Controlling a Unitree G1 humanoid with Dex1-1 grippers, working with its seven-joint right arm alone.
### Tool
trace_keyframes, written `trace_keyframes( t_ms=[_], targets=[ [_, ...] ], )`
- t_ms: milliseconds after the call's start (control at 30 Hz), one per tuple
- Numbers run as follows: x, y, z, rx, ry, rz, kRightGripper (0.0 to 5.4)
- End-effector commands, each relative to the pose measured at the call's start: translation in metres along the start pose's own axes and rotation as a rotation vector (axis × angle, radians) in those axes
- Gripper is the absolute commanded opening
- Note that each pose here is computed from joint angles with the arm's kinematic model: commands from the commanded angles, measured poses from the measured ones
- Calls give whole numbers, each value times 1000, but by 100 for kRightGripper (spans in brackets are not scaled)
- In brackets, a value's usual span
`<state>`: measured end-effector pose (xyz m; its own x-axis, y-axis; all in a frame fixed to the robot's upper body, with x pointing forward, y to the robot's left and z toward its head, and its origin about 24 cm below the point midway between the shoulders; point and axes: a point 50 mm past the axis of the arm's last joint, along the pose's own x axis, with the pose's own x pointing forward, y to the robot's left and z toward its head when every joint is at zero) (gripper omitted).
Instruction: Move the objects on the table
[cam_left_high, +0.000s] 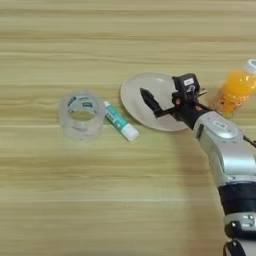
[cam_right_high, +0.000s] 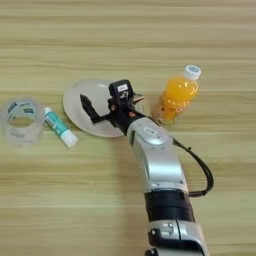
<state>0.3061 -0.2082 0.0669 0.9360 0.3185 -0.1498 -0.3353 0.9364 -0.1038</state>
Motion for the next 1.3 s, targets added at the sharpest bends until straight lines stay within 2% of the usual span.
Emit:
trace_keyframes(
  t_ms=[33, 167, 300, 667, 867, 1300],
  targets=[
    [19, -16, 28, -62, -77, -29, 537],
    [29, -20, 19, -49, -33, -27, 537],
    [32, -18, 9, -58, 8, 0, 537],
    [12, -12, -19, -77, 97, 29, 537],
    [-4, -4, -20, -123, 117, 59, 537],
    [-21, 8, -18, -141, 137, 101, 537]
  ],
)
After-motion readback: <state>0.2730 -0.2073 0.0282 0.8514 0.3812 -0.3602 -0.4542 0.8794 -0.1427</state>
